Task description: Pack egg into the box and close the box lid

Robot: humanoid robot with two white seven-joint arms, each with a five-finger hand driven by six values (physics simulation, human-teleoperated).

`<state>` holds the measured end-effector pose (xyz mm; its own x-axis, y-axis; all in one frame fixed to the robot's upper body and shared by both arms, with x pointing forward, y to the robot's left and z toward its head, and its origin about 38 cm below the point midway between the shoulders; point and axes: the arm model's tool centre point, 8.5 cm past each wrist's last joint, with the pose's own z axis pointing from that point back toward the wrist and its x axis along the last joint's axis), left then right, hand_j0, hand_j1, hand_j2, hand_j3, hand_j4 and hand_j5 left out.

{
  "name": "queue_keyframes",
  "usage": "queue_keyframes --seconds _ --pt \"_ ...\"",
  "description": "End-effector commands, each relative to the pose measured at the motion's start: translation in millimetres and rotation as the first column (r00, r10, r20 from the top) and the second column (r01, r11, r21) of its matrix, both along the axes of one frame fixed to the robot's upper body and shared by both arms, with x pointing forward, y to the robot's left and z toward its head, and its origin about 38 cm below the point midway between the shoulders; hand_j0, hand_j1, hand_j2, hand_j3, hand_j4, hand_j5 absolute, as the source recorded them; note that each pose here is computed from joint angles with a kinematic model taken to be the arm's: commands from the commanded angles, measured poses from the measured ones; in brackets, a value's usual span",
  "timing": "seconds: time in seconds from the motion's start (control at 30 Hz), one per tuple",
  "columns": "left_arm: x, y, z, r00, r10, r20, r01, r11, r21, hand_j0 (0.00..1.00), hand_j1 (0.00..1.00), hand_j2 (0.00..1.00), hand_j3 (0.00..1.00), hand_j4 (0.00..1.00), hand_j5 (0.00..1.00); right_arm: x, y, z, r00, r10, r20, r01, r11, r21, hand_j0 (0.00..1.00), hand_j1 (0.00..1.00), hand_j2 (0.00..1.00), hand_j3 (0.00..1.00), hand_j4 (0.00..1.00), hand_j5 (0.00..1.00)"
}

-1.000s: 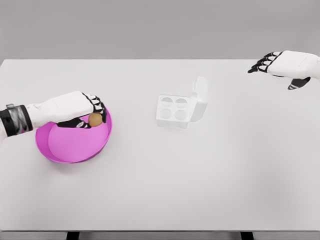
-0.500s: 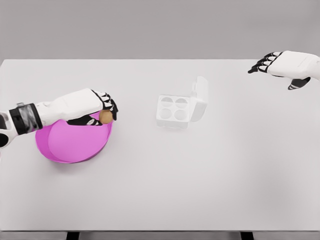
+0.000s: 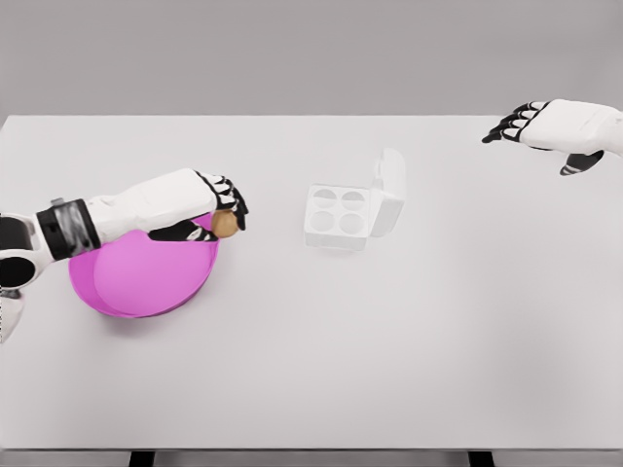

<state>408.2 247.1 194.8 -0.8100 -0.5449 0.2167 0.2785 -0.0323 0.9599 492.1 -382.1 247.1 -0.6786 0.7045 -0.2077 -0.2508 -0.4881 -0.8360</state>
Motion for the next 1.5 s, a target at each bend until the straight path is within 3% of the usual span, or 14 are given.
queue_keyframes --seconds 0.0,1.2,1.47 --pt "0.7 -4.1 -1.0 1.000 -0.001 -0.006 0.001 1.000 -0.021 0.49 0.49 0.49 0.49 0.49 0.49 0.0 -0.8 1.0 1.000 -0.003 0.002 0.003 1.000 0.004 1.00 1.00 1.00 1.00 1.00 1.00" --pt "12.3 -56.4 -11.0 0.999 -0.039 -0.037 0.032 0.985 -0.172 0.49 0.49 0.49 0.49 0.49 0.49 -0.6 -1.7 0.3 1.000 -0.006 0.000 0.006 1.000 0.007 1.00 1.00 1.00 1.00 1.00 1.00" --pt "24.2 -63.9 -18.8 0.997 -0.030 -0.072 0.015 0.982 -0.191 0.49 0.49 0.49 0.49 0.49 0.49 -0.8 -2.4 0.5 1.000 -0.007 0.000 0.007 1.000 0.007 1.00 1.00 1.00 1.00 1.00 1.00"
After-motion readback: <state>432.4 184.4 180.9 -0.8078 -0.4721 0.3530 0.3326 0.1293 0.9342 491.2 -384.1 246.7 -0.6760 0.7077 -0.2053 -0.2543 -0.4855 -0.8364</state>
